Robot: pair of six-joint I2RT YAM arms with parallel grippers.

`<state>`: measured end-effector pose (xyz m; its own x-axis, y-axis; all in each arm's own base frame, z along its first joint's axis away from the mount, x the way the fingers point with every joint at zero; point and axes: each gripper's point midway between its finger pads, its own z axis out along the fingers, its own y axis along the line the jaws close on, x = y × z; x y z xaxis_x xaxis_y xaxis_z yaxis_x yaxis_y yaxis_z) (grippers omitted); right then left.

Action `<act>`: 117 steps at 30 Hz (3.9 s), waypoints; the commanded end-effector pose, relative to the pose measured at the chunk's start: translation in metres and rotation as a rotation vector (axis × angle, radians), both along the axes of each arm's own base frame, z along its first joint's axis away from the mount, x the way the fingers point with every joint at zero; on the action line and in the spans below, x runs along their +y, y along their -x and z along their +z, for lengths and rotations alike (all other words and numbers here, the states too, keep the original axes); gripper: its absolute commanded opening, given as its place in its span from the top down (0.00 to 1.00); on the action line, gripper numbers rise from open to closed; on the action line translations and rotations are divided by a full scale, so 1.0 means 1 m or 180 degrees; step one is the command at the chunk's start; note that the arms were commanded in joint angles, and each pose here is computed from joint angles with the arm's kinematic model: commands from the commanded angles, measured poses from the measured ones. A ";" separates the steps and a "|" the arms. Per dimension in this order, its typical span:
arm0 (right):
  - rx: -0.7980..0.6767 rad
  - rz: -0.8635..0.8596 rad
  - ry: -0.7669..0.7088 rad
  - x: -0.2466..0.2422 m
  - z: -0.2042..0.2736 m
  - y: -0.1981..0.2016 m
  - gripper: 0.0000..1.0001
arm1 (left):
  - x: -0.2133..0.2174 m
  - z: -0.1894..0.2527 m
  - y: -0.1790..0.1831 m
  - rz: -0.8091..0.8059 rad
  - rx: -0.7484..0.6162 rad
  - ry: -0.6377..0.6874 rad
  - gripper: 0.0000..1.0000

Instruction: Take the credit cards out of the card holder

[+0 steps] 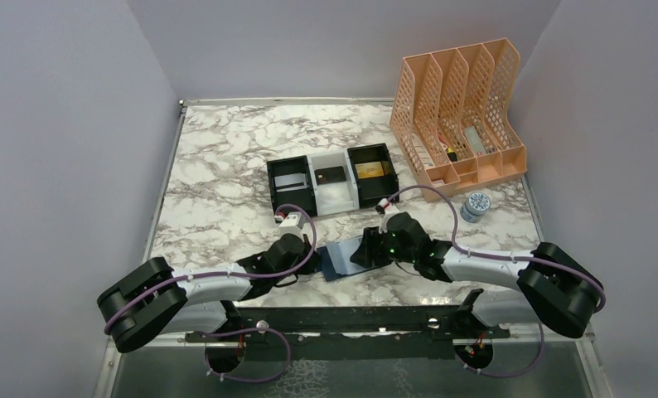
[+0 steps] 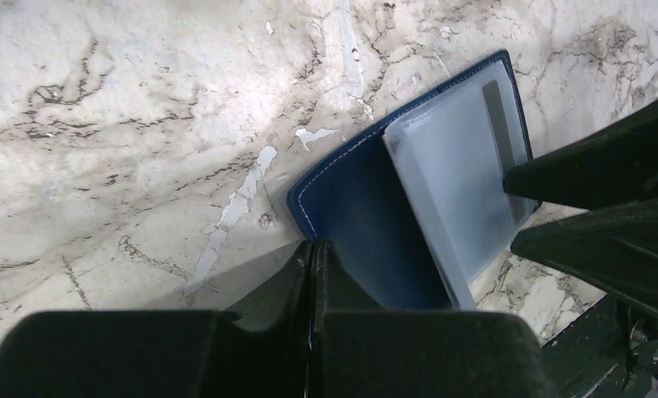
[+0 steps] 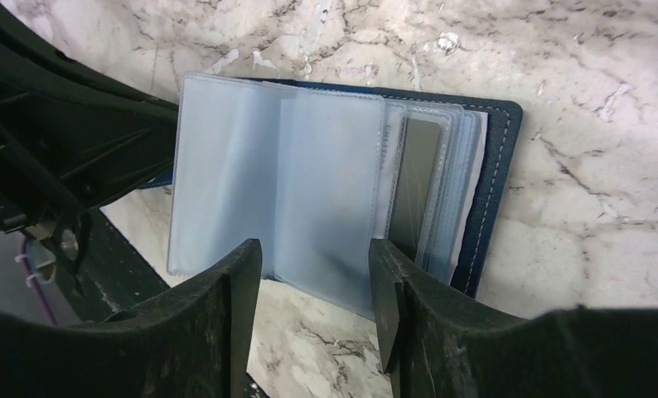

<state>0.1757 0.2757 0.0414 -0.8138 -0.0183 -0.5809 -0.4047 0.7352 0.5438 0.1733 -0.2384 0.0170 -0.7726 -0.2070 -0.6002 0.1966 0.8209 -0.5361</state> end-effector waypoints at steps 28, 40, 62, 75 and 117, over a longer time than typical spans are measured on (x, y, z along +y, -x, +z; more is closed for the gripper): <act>0.0014 -0.0148 0.0000 -0.024 0.022 -0.022 0.46 | 0.017 -0.024 0.024 -0.0162 0.0259 -0.0304 1.00; 0.0238 0.0245 -0.0121 -0.020 0.003 0.001 0.46 | 0.015 -0.017 0.024 -0.0341 0.0128 -0.0351 1.00; 0.0366 0.0716 -0.0117 -0.012 0.006 0.016 0.49 | 0.019 -0.017 0.015 -0.0366 0.0046 -0.0639 1.00; 0.0361 0.1008 -0.0386 0.002 0.031 0.025 0.46 | 0.012 -0.027 0.016 -0.0422 0.0149 -0.0632 1.00; 0.0470 0.0286 -0.0520 0.017 0.014 0.008 0.64 | -0.043 0.081 0.006 -0.0675 -0.0295 0.0390 0.46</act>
<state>0.1708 0.2847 0.0561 -0.8765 -0.0396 -0.4798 -0.3905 0.6413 0.6605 0.1684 -0.2526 0.0808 -0.7490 -0.1480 -0.6459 0.3242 0.7683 -0.5519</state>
